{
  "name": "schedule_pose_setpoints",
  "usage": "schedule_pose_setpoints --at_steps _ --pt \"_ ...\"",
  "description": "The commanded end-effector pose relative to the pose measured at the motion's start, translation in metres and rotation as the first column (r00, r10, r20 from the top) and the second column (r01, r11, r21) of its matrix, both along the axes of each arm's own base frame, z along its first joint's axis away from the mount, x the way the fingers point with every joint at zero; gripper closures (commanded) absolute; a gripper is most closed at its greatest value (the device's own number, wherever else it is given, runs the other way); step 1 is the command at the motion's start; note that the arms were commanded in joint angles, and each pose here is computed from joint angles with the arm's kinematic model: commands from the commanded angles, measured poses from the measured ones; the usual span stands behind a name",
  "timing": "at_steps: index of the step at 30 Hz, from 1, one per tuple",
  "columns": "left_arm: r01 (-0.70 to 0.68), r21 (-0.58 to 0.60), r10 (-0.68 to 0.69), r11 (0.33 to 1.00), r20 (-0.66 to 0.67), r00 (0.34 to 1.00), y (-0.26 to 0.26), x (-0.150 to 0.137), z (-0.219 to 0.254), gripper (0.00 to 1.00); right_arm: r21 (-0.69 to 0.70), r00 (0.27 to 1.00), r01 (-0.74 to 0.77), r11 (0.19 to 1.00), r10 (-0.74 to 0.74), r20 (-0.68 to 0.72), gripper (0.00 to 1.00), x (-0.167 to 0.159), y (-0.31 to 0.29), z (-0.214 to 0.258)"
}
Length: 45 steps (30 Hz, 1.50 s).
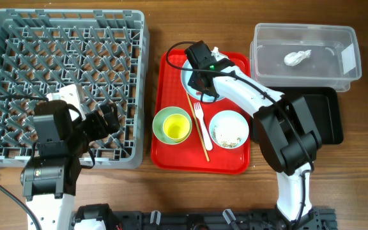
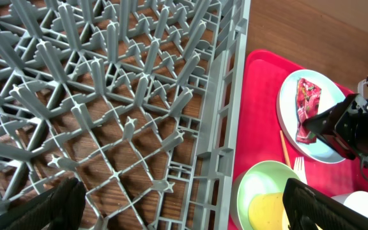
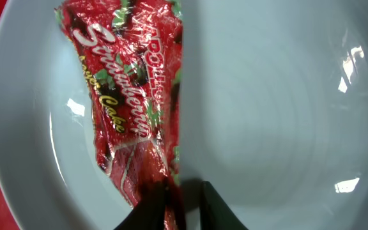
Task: Sort waste into correct bins and load items into the dishwasher rack
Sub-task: 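Grasp the red candy wrapper on the white plate with the right gripper, then move the wrapper with the right gripper into the clear bin and release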
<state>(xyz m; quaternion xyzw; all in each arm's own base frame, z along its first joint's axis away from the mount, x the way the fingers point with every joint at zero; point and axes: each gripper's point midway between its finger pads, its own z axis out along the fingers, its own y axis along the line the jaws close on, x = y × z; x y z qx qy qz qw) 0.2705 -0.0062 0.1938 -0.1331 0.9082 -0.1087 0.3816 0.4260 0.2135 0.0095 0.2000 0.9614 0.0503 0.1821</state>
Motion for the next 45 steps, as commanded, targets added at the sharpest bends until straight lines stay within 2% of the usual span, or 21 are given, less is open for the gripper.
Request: schedule_pose_setpoints --at_steps 1,3,7,12,17,22,28,29,31,32,33,35,38,42,45 --pt "0.012 -0.011 -0.012 1.0 0.024 1.0 -0.004 0.001 0.01 0.0 -0.002 0.999 -0.001 1.0 0.001 -0.042 0.88 -0.009 0.001 -0.013" --pt "0.012 -0.011 -0.012 1.0 0.024 1.0 -0.004 0.001 0.009 0.0 -0.001 0.999 0.0 1.0 0.0 -0.038 0.96 -0.009 0.001 -0.011" --pt "0.012 -0.011 -0.012 1.0 0.024 1.0 -0.004 0.001 0.01 0.0 0.011 1.0 -0.009 1.0 0.009 -0.003 0.96 -0.003 -0.002 0.007" --pt "0.012 -0.011 -0.012 1.0 0.024 1.0 -0.004 0.001 0.01 0.0 -0.01 0.996 -0.025 1.0 0.026 0.09 0.96 0.01 -0.019 0.051" --pt "0.012 -0.011 -0.012 1.0 0.024 1.0 -0.004 0.001 0.01 0.0 -0.053 0.978 0.068 0.996 -0.056 0.202 0.96 0.017 -0.066 0.114" --pt "0.012 -0.011 -0.012 1.0 0.025 1.0 -0.004 0.001 0.01 0.0 -0.035 0.946 0.175 0.984 -0.158 0.282 0.96 0.018 -0.124 0.167" --pt "0.012 -0.011 -0.012 1.0 0.024 1.0 -0.004 0.001 0.01 0.0 -0.025 0.932 0.298 0.954 -0.285 0.225 0.96 0.014 -0.189 0.163" --pt "0.012 -0.011 -0.012 1.0 0.024 1.0 -0.004 0.001 0.01 0.0 -0.005 0.928 0.306 0.952 -0.298 0.222 0.89 0.015 -0.194 0.163" --pt "0.012 -0.011 -0.012 1.0 0.025 1.0 -0.004 0.002 0.01 0.0 0.02 0.924 0.293 0.956 -0.288 0.252 0.6 0.025 -0.202 0.168" --pt "0.012 -0.011 -0.012 1.0 0.026 1.0 -0.004 0.002 0.01 0.0 0.018 0.929 0.25 0.968 -0.245 0.279 0.42 0.032 -0.204 0.173" --pt "0.012 -0.011 -0.012 1.0 0.025 1.0 -0.004 0.002 0.01 0.0 0.018 0.933 0.204 0.979 -0.2 0.3 0.33 0.036 -0.205 0.18" --pt "0.012 -0.011 -0.012 1.0 0.025 1.0 -0.004 0.001 0.01 0.0 0.024 0.936 0.131 0.991 -0.132 0.325 0.29 0.037 -0.205 0.193" --pt "0.012 -0.011 -0.012 1.0 0.025 1.0 -0.004 0.001 0.01 0.0 0.043 0.936 0.071 0.997 -0.082 0.342 0.29 0.026 -0.201 0.212" --pt "0.012 -0.011 -0.012 1.0 0.025 1.0 -0.004 0.001 0.01 0.0 0.045 0.945 -0.072 0.996 0.053 0.324 0.27 -0.005 -0.185 0.23" --pt "0.012 -0.011 -0.012 1.0 0.025 1.0 -0.004 0.001 0.01 0.0 0.061 0.964 -0.104 0.993 0.086 0.251 0.25 -0.039 -0.181 0.232"
